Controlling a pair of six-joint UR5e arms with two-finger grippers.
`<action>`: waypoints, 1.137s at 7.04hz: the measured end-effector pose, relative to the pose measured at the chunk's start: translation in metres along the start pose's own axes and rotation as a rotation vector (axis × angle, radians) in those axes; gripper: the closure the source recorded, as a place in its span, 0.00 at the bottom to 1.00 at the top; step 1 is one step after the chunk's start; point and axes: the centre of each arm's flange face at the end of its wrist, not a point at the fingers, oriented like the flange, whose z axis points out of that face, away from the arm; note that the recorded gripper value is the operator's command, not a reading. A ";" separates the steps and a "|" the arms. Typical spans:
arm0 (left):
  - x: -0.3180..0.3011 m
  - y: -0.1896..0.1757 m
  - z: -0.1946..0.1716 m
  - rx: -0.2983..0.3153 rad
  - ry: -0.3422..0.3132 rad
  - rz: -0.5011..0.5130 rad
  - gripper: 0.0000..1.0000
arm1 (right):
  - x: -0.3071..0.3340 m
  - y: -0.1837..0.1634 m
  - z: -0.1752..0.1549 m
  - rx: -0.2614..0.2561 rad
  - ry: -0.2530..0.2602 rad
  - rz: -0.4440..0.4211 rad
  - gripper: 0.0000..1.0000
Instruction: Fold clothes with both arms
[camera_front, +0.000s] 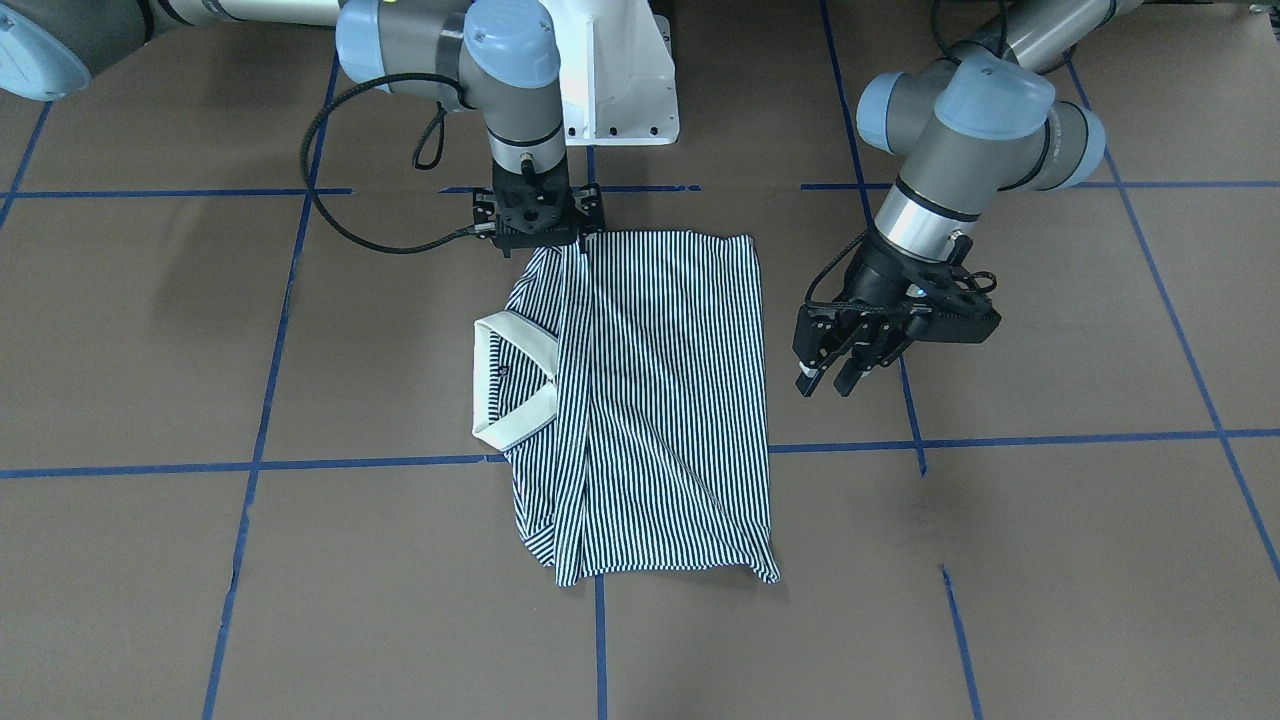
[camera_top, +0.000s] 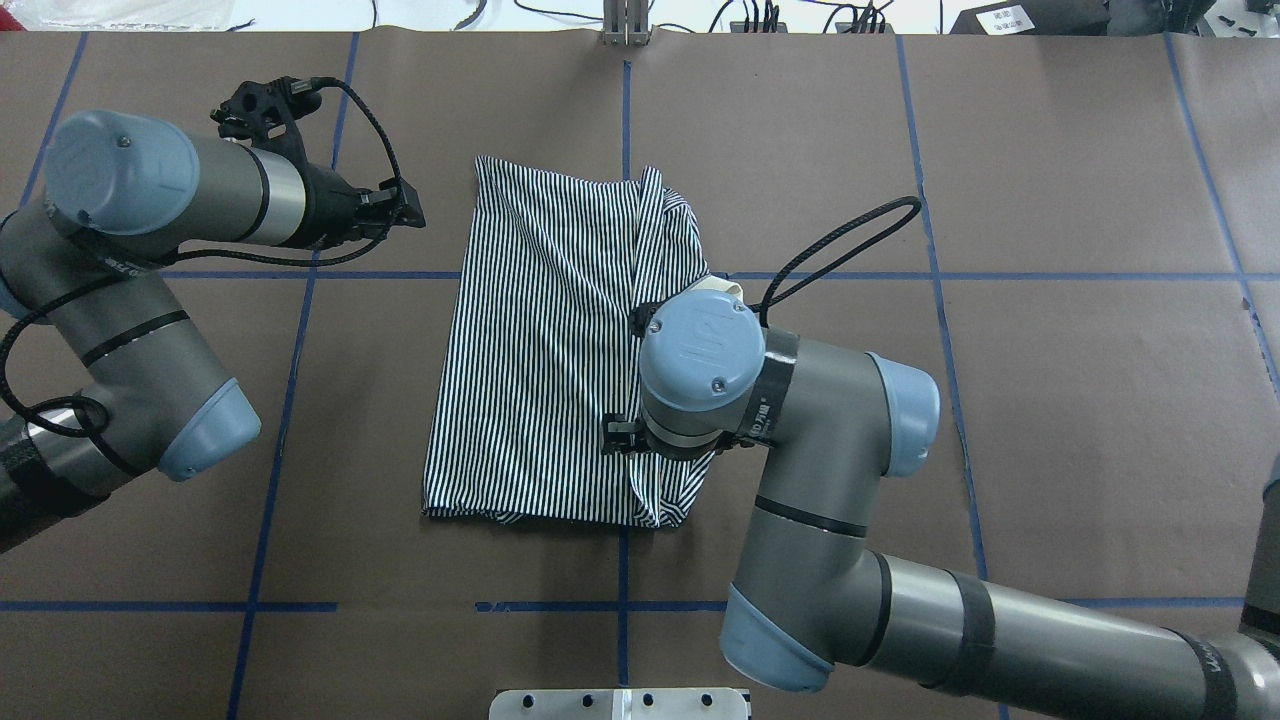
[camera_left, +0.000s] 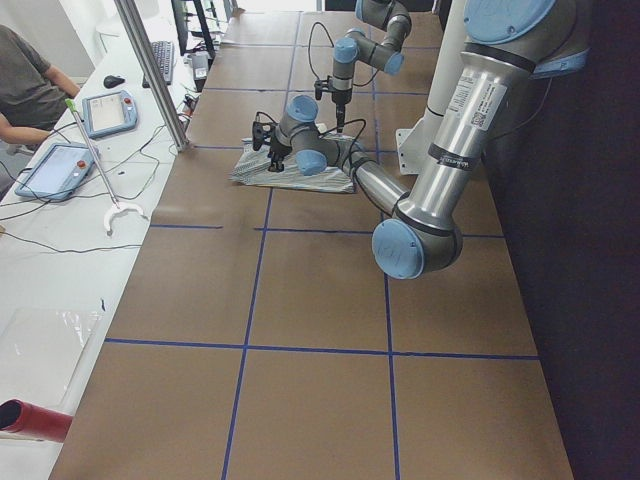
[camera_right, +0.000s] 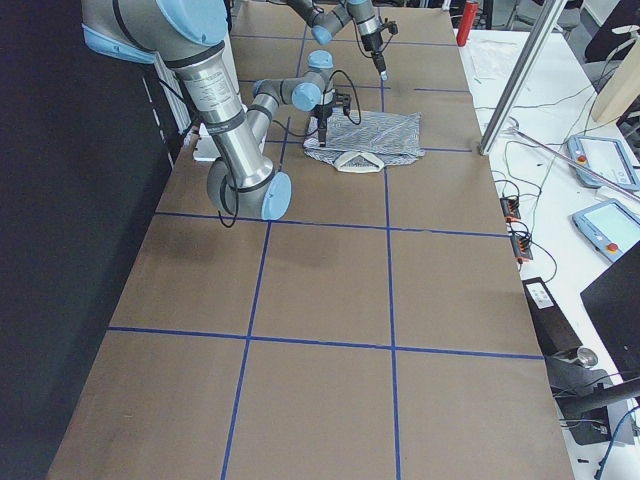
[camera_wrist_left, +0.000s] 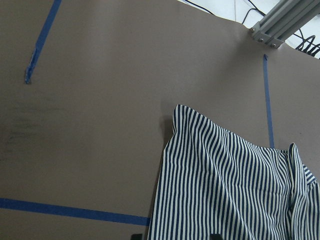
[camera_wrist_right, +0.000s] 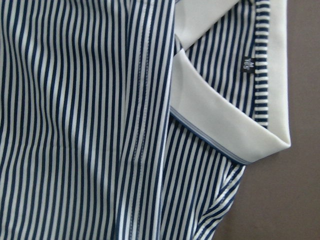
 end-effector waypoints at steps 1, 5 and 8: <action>-0.001 0.001 0.001 -0.002 -0.003 -0.001 0.45 | -0.018 -0.006 0.011 -0.030 0.015 -0.010 0.00; 0.000 0.006 0.004 -0.010 -0.003 -0.030 0.45 | -0.026 0.008 0.040 -0.100 0.079 -0.016 0.00; 0.001 0.006 0.003 -0.014 0.000 -0.030 0.45 | -0.010 0.016 0.049 -0.123 0.125 -0.008 0.00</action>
